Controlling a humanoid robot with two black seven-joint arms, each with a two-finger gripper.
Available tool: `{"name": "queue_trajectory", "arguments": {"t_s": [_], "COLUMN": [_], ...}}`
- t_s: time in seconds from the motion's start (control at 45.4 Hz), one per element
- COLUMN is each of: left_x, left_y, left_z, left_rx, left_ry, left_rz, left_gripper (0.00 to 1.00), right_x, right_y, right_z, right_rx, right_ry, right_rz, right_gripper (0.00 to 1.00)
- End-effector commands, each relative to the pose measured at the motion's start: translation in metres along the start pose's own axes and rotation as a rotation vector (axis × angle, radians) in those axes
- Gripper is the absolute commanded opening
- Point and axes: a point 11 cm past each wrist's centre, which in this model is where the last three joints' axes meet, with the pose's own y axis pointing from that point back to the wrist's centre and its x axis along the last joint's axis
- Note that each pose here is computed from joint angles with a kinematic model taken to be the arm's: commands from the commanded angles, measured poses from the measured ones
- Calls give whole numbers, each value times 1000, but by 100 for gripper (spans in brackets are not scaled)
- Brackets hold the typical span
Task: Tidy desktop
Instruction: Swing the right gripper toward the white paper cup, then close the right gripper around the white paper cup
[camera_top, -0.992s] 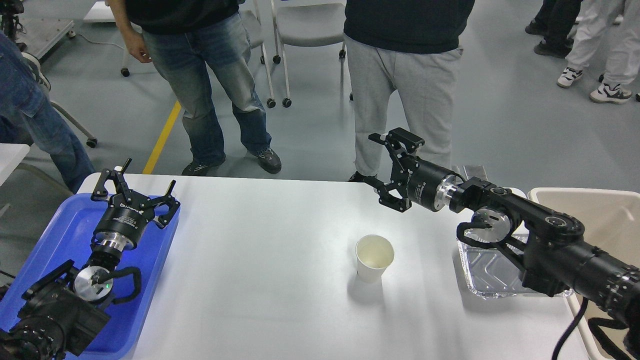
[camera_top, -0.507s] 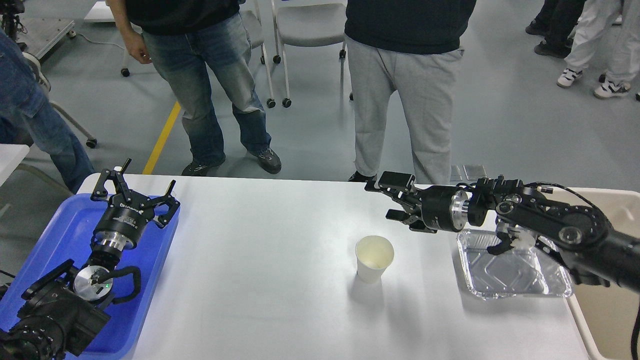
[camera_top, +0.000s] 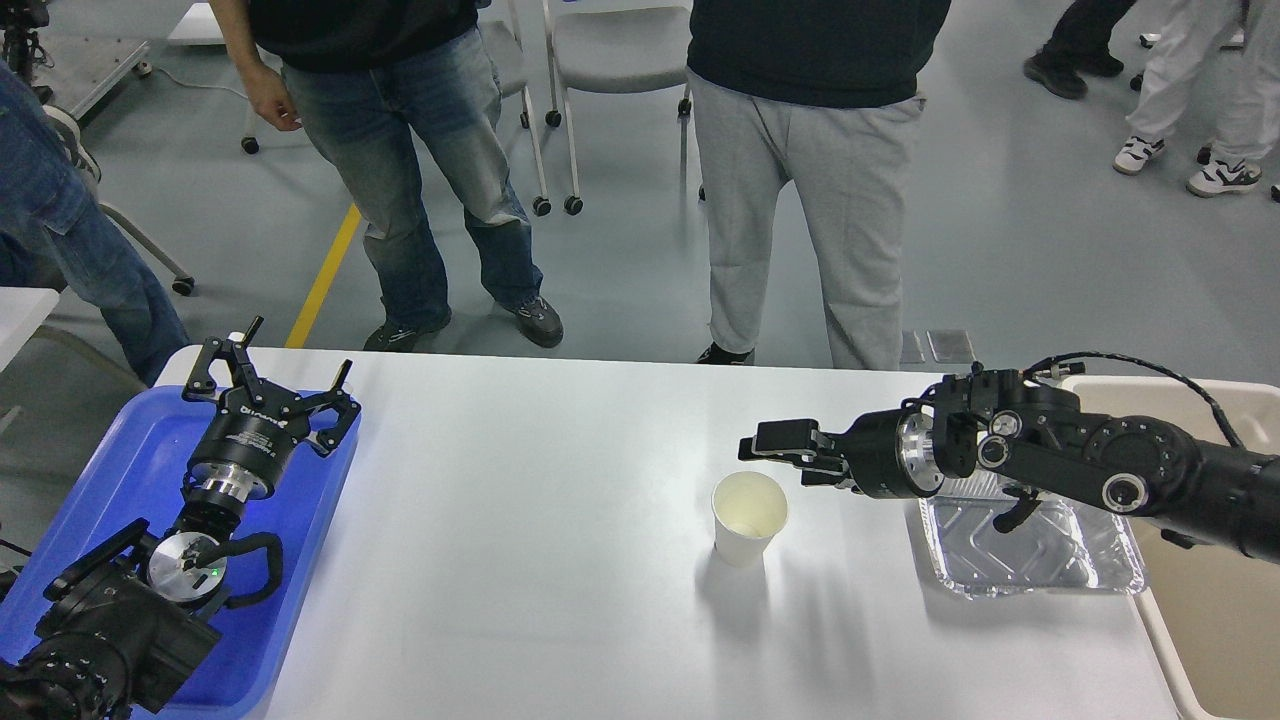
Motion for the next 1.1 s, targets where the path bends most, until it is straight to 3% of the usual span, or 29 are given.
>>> {"name": "queue_trajectory", "arguments": {"t_s": [0.0, 0.772, 1.08], "left_x": [0, 0, 0], "left_y": [0, 0, 0], "left_z": [0, 0, 0], "left_rx": [-1, -1, 0], "left_ry": [0, 0, -1], "left_rz": [0, 0, 0], "left_gripper": [100, 100, 100], "right_x": [-12, -34, -35], "right_y": [-10, -38, -39], "right_z": [-1, 5, 16], "right_rx": [-25, -53, -74], "right_ry": [64, 117, 138], "right_rz": [-35, -36, -23], "right_gripper": [100, 96, 76]}}
